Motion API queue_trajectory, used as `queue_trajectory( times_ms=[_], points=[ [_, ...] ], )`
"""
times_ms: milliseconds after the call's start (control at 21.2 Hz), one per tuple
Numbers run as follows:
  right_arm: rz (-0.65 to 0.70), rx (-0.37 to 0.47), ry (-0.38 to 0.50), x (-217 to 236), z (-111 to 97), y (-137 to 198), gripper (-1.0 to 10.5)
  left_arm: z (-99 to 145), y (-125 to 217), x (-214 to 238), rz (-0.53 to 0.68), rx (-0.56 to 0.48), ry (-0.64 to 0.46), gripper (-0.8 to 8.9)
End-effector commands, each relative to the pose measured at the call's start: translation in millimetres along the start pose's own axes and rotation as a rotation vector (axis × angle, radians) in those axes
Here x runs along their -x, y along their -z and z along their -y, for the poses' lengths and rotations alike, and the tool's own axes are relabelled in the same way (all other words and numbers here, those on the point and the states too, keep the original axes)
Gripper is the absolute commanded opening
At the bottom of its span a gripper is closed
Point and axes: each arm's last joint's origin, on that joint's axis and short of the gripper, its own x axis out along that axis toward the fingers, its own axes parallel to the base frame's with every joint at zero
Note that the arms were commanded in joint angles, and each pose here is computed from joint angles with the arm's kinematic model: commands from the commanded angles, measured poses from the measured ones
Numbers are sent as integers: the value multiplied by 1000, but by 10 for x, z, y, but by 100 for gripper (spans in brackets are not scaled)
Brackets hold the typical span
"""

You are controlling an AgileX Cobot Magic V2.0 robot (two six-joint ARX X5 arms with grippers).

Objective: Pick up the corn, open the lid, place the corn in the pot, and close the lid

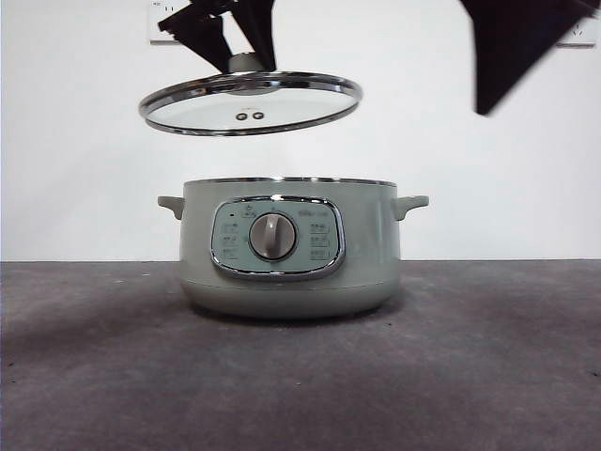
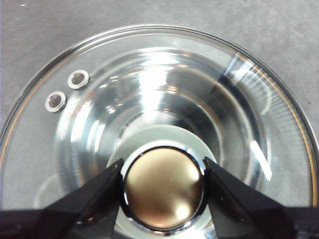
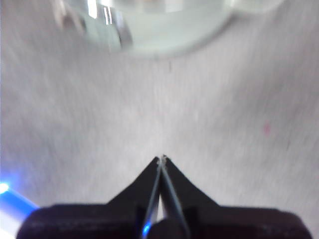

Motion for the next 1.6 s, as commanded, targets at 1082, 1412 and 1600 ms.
queue_trajectory(
  times_ms=[1082,1412,1600],
  points=[
    [131,-138,11,813,30,907,-7,230,-46,-754,-44,5,-33,-9],
    [139,-131,21,815,33,901,-7,245,-5,-919,-88,7,-29,-9],
    [149,-131,20,829,33,910,-6,244,37,-1095,-127,7,-27,-9]
  ],
)
